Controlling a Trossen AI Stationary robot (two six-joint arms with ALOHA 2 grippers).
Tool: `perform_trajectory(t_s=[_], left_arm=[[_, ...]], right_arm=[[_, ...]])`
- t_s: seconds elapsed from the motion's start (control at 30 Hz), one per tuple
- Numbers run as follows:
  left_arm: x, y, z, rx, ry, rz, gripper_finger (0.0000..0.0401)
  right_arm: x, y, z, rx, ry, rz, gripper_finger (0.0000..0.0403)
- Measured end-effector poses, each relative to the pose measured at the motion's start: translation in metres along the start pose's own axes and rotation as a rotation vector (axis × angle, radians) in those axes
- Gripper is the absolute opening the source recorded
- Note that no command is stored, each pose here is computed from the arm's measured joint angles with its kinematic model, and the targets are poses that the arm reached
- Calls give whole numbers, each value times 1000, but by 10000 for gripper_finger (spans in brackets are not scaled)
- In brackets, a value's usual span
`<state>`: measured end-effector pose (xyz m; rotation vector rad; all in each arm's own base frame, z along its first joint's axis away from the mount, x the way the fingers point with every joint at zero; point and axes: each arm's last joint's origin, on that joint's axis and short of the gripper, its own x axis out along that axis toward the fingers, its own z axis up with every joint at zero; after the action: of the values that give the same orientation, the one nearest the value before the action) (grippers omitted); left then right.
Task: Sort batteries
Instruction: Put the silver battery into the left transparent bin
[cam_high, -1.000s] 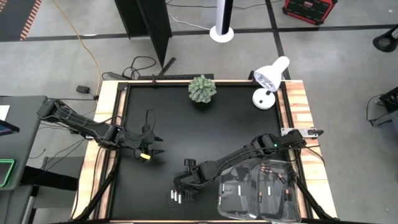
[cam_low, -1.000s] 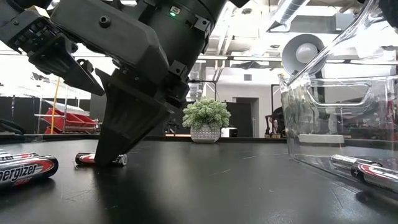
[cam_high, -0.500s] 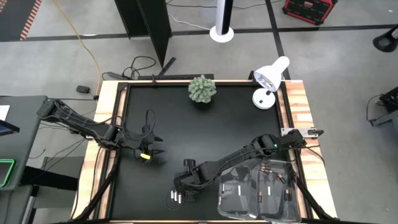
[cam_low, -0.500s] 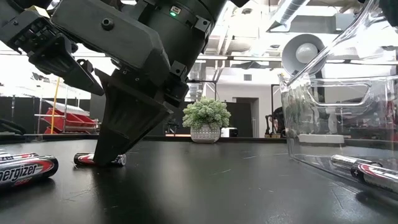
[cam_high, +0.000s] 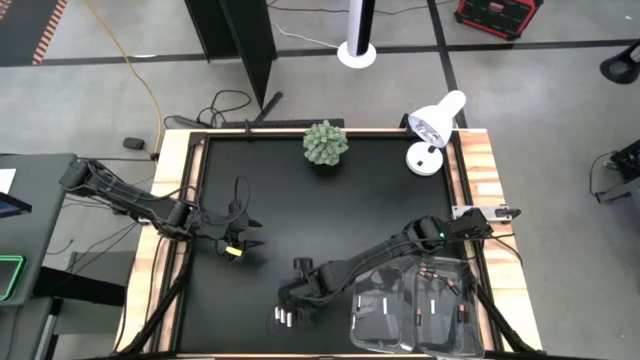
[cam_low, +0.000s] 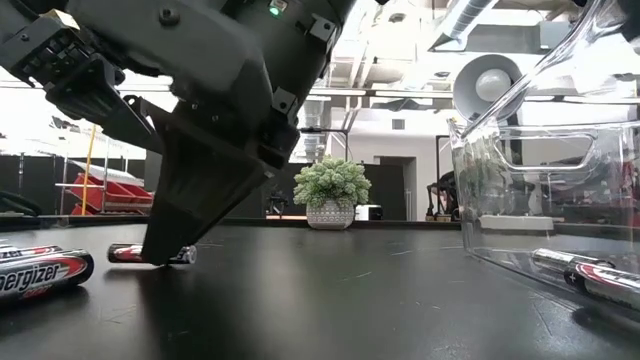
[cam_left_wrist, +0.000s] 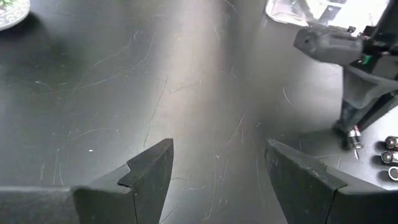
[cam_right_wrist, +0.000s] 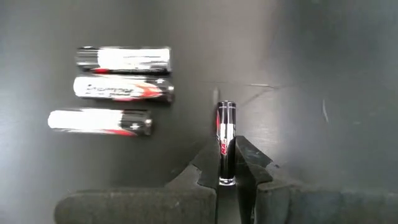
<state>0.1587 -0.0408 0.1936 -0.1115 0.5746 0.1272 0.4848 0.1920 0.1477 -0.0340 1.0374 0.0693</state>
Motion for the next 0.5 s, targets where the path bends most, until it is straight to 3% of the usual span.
perform_trajectory(t_s=[0.5], left_arm=[[0, 0, -1, 3, 7, 2, 247]], right_arm=[[-9, -1, 8, -32, -20, -21, 38]])
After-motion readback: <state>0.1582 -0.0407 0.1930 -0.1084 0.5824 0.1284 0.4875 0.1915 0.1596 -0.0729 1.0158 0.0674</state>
